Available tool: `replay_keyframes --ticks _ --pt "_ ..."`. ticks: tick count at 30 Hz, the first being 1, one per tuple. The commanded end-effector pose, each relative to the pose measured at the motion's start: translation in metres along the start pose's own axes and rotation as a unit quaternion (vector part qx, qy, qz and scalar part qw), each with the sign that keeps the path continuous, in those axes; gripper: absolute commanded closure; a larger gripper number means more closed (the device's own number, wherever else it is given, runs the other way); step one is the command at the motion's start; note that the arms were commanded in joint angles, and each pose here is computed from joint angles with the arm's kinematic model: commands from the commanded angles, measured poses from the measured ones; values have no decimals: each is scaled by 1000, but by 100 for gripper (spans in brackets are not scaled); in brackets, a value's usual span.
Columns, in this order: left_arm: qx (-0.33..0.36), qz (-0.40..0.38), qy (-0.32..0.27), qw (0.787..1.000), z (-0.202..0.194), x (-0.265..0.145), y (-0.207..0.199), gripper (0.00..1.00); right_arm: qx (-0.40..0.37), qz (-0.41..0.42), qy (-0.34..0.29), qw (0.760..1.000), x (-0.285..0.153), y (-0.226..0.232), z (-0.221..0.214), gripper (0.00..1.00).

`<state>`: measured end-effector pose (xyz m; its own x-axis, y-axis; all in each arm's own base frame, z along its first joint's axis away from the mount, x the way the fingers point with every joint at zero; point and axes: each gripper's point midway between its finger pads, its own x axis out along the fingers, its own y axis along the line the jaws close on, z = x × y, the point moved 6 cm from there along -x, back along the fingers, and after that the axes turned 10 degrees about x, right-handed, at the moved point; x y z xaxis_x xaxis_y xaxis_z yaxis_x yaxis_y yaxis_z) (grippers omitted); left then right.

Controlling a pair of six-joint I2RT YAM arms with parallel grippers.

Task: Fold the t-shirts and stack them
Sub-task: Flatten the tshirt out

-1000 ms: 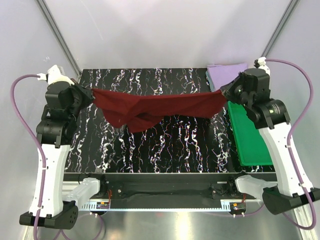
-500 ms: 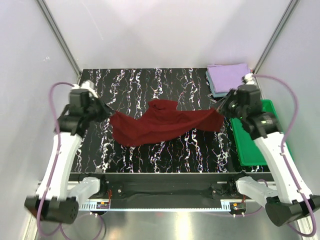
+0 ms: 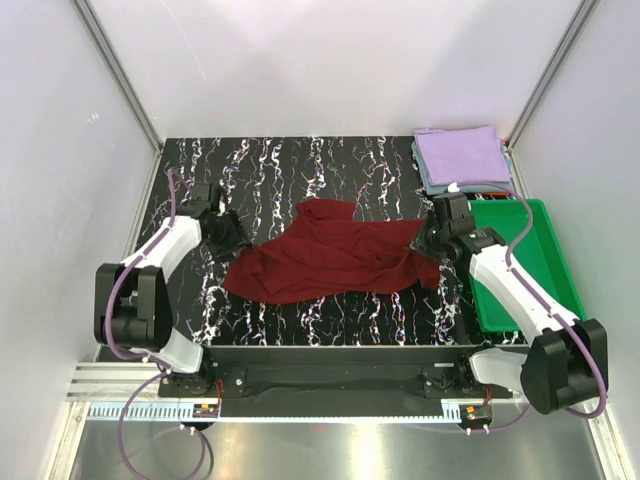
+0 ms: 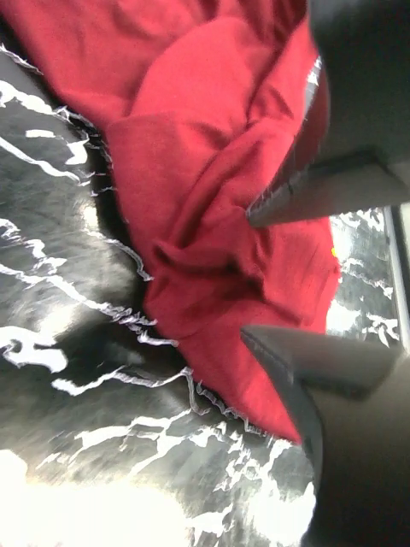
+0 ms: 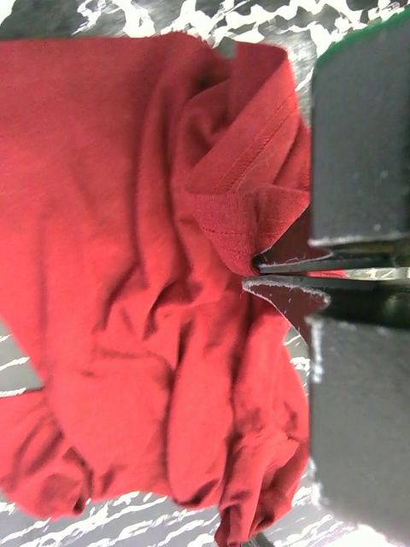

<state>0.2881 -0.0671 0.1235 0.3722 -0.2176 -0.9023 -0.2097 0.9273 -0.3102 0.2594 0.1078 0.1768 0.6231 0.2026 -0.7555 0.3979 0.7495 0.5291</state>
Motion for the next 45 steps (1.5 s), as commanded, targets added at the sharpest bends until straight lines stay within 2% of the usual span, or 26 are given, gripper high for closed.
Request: replay_keyframes --ticks 1,4,6,7,9,10,16,22,32,39,45 --pt "23 31 -111 993 37 -32 -2 38 -10 39 -40 998 2 23 22 100" --pt "27 40 -150 987 30 -46 4 36 -11 35 -31 999 10 23 20 100" --pt "23 36 -142 989 9 -37 12 36 -11 36 -26 999 13 22 19 100" --pt "26 0 -170 985 7 -42 6 37 -10 34 -23 999 16 22 18 100" --pt "12 -13 -163 986 -16 -29 14 37 -8 34 -19 999 19 21 17 100" --pt "12 -35 -187 982 -15 -33 10 39 -7 34 -18 999 20 21 16 100" --pt "-35 -39 -173 983 -34 -13 18 47 -9 33 -15 999 21 22 16 100" --pt "-43 -68 -186 979 -28 -10 11 45 -5 41 -16 999 16 22 15 100" --pt "-51 -64 -161 984 -34 0 13 49 -3 42 -18 999 12 19 12 100" --pt "-30 -87 -161 983 -30 0 7 48 -5 38 -21 999 11 17 13 100" --pt "-11 -54 -148 987 -25 -7 10 45 -3 20 -24 1000 11 10 10 100"
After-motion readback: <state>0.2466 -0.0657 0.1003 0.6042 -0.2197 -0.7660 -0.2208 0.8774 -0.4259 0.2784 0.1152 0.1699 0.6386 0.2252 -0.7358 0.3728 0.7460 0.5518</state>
